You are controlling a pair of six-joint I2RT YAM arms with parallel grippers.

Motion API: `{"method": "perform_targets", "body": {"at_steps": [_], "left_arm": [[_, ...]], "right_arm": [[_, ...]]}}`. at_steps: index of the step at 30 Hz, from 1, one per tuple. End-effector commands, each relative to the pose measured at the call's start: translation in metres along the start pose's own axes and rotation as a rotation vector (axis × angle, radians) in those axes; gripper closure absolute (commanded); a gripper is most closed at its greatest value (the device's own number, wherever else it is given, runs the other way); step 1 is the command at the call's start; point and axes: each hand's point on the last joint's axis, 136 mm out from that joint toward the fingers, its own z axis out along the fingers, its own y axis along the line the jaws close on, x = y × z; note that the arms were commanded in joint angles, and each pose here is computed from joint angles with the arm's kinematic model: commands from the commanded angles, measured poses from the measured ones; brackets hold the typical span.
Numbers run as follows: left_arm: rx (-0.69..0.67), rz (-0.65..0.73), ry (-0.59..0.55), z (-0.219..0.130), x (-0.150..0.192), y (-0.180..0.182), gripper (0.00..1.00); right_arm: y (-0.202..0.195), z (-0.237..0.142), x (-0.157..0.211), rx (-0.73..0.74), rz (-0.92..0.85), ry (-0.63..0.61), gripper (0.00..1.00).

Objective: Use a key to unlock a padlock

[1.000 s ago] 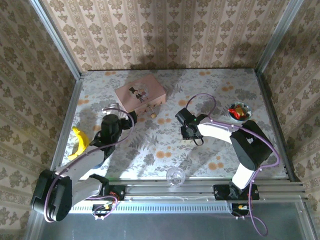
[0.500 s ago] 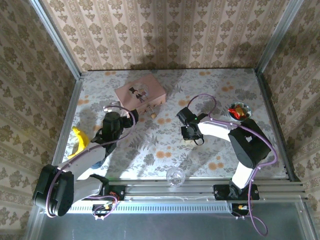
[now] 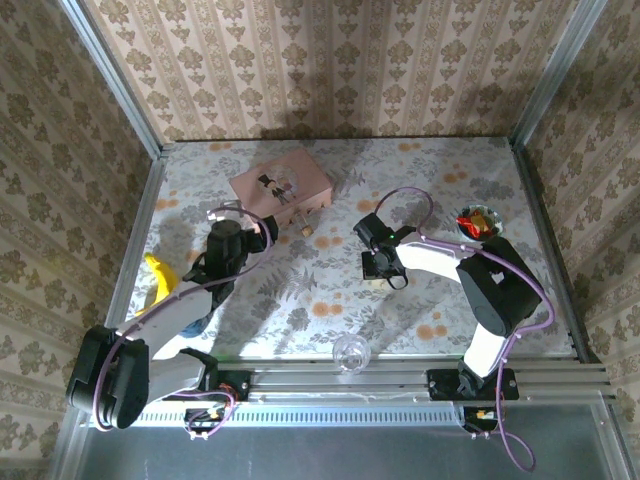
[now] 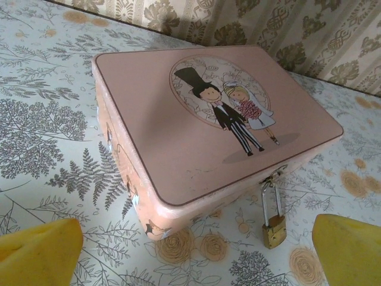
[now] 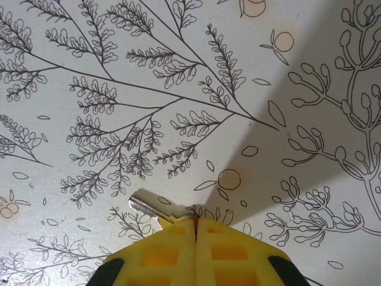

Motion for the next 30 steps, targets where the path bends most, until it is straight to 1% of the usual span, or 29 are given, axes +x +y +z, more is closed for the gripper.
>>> {"method": "perform_targets", "body": {"at_steps": [1, 5, 10, 16, 24, 30], "left_arm": [[0.017, -0.022, 0.004, 0.0, -0.009, -0.009, 0.0], [0.022, -0.027, 0.031, 0.0, -0.009, -0.012, 0.0], [0.051, -0.038, 0.111, 0.001, -0.001, -0.02, 0.0], [0.127, -0.082, 0.172, 0.001, 0.01, -0.034, 0.03], [0.213, -0.142, 0.178, 0.0, 0.015, -0.047, 0.03], [0.217, -0.158, 0.182, -0.001, 0.017, -0.047, 0.03]], "right_arm": [[-0.001, 0.002, 0.009, -0.014, 0.01, 0.032, 1.0], [0.004, -0.005, 0.005, -0.059, 0.024, 0.011, 1.0], [0.01, -0.014, 0.0, -0.124, 0.047, -0.011, 1.0], [0.02, -0.024, -0.007, -0.196, 0.068, -0.047, 1.0], [0.028, -0.033, -0.014, -0.255, 0.098, -0.092, 1.0], [0.033, -0.04, -0.022, -0.311, 0.124, -0.161, 1.0]]}}
